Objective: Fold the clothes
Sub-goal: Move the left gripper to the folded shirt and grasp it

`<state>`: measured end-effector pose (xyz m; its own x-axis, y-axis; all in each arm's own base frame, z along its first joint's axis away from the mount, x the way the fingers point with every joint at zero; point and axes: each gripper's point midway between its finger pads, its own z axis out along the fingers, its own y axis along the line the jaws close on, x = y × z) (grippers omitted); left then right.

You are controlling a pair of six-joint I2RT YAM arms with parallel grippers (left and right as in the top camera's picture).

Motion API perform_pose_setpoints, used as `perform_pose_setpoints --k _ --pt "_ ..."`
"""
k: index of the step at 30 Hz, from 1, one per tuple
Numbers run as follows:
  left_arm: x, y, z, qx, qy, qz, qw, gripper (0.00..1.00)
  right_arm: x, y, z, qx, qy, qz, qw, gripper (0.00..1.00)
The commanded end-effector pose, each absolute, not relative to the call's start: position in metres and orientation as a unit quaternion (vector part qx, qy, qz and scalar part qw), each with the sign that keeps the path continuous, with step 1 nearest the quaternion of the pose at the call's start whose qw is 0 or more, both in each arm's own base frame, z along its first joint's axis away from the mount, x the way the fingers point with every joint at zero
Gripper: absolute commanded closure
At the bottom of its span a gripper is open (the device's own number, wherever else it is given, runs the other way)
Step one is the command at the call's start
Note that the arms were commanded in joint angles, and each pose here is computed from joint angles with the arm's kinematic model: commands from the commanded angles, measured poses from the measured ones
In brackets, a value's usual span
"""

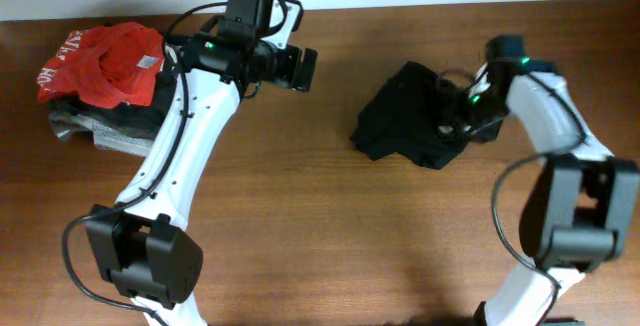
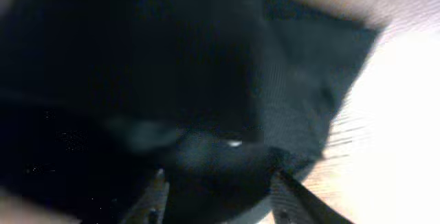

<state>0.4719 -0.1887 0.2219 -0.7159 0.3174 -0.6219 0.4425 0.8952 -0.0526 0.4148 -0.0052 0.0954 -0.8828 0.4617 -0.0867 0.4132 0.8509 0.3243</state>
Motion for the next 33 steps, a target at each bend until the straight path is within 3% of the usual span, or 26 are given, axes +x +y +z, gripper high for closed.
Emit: perform_pose_setpoints --k 1,6,11,19,33 --pt "0.464 -0.208 0.225 0.272 0.902 -0.087 0.323 0.01 0.431 -0.030 0.183 0.233 0.940 0.162 0.190 0.39" --pt "0.444 -0.256 0.229 0.366 0.865 -0.087 0.333 0.01 0.428 -0.074 0.225 0.262 0.921 0.150 0.247 0.32" --pt "0.406 -0.337 0.229 0.480 0.798 -0.099 0.351 0.01 0.410 -0.115 0.224 0.300 0.913 0.141 0.240 0.30" --pt "0.344 -0.437 0.168 0.630 0.699 -0.095 0.325 0.01 0.395 -0.136 0.220 0.323 0.909 0.133 0.228 0.30" --pt "0.328 -0.517 0.088 0.689 0.622 -0.002 0.372 0.01 0.393 -0.136 0.219 0.323 0.910 0.133 0.224 0.29"
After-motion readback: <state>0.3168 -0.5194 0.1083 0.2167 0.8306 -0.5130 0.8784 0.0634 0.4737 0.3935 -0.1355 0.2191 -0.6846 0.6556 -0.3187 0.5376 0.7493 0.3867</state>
